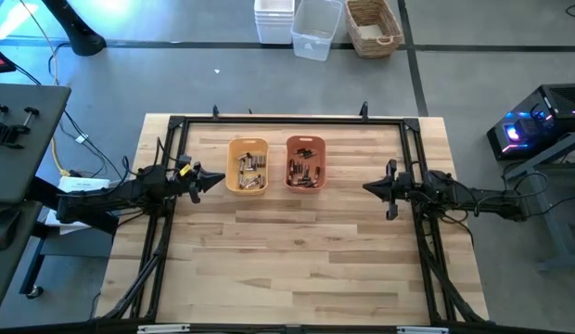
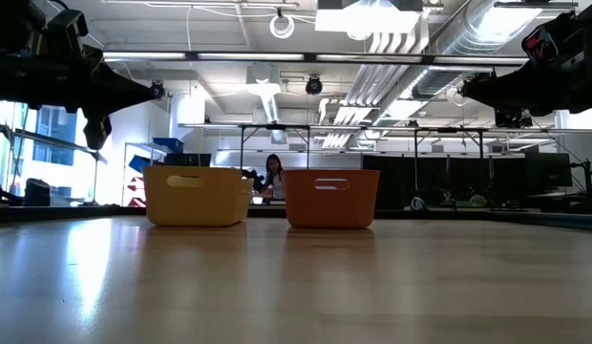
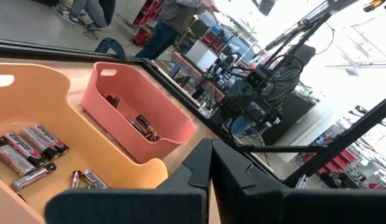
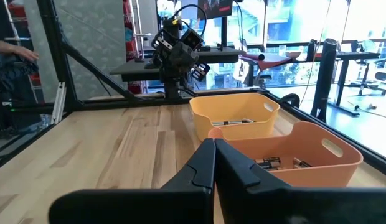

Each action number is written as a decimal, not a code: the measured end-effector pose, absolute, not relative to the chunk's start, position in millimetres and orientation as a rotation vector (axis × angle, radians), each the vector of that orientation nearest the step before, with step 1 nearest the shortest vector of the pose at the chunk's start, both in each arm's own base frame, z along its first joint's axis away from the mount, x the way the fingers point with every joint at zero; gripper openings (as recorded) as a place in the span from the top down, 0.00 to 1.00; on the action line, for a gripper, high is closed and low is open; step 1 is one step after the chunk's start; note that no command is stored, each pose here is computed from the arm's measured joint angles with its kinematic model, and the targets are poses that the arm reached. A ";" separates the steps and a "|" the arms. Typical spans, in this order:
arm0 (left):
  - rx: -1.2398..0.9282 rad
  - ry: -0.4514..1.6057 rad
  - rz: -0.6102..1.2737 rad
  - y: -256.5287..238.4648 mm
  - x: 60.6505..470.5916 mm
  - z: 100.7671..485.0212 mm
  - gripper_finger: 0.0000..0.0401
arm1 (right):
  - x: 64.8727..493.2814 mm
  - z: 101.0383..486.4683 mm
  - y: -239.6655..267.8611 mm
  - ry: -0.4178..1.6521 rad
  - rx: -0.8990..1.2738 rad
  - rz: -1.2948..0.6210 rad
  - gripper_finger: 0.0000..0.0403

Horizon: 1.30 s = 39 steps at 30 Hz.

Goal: Sort batteries
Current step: Return to Home Position

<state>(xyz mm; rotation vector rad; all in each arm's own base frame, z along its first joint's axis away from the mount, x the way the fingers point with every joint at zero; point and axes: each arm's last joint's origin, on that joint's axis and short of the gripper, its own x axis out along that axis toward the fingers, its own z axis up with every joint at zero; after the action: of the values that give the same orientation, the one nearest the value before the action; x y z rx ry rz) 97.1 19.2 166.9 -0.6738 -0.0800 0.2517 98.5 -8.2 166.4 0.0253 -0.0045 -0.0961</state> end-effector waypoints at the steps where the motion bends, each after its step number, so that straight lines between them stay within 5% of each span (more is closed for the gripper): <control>1: -0.673 -0.086 0.249 19.1 96.7 167.4 1.00 | 98.5 166.4 -8.2 -0.005 0.025 -0.096 1.00; 11: 0.065 -0.019 -0.012 -4.4 97.1 168.4 1.00 | 98.5 166.3 -8.1 -0.003 0.026 -0.092 1.00; 39: -0.077 -0.007 -0.048 -7.3 97.6 167.5 1.00 | 98.5 166.3 -8.0 -0.003 0.026 -0.088 1.00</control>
<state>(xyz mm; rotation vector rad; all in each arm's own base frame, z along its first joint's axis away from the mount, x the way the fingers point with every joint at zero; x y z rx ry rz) 97.6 -7.3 167.5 -0.0766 -0.0067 -0.0480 98.5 -8.0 166.3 0.0257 -0.0032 -0.0885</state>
